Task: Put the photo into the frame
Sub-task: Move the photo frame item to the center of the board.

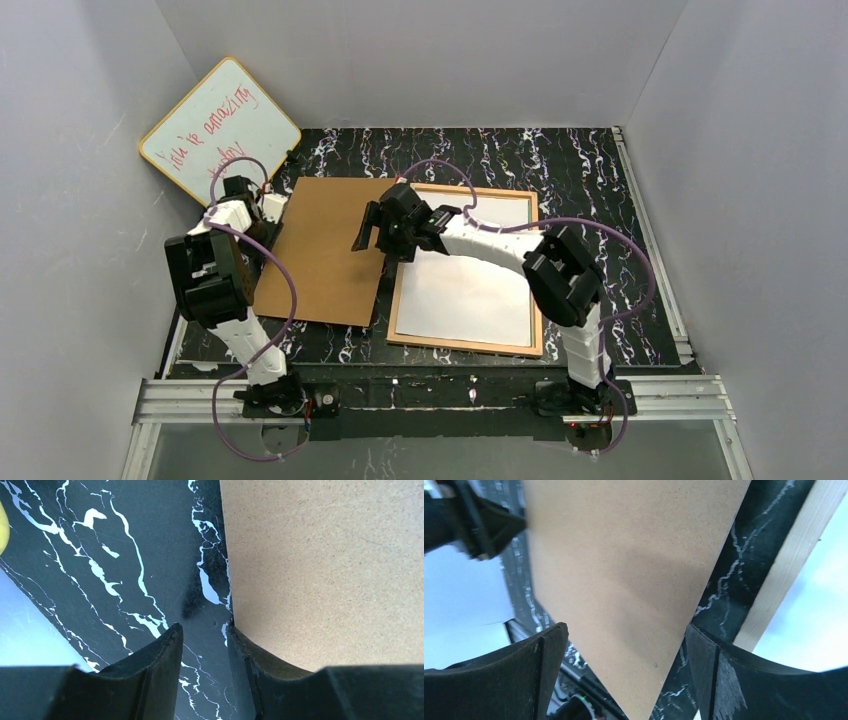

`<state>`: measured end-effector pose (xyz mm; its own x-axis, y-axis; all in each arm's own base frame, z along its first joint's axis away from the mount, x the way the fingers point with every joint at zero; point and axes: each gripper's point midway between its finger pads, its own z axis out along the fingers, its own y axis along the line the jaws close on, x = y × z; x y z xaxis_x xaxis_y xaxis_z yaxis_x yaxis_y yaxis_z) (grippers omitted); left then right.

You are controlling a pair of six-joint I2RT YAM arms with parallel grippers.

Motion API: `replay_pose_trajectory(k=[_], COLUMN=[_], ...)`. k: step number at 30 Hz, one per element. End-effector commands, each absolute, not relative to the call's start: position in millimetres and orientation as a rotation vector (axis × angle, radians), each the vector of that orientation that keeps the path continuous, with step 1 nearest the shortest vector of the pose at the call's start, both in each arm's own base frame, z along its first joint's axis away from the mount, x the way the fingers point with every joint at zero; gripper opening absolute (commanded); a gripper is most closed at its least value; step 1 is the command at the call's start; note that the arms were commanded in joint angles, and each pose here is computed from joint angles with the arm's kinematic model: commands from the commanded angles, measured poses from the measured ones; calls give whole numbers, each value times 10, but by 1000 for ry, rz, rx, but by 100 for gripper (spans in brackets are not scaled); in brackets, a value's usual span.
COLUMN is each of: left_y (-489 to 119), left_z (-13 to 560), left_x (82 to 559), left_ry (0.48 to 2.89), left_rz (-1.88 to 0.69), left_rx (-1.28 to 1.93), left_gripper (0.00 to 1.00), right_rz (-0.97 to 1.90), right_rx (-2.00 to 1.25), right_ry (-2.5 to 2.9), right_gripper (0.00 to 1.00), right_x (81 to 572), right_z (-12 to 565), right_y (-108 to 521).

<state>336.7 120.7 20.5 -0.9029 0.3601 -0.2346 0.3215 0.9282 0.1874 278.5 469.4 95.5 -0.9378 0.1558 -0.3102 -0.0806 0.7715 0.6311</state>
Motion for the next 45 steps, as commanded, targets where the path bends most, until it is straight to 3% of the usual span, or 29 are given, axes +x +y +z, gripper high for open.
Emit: replay_pose_trajectory(k=[1, 20, 33, 45], left_y=[626, -205, -197, -132], left_z=[-177, -218, -250, -287], left_x=[2829, 2576, 2580, 2607], left_ry=[2997, 3026, 3035, 3043], left_rz=[-174, -359, -245, -178], left_rx=[603, 942, 998, 986], left_gripper=[38, 36, 33, 32], right_rz=[1438, 1331, 1121, 845], right_rx=[-6, 358, 552, 514], right_ry=[2284, 2272, 2395, 2533], right_gripper=[94, 88, 82, 86], right_x=[2685, 2711, 2750, 2708], right_z=[2222, 2038, 1392, 1047], right_y=[5180, 4344, 3779, 3444])
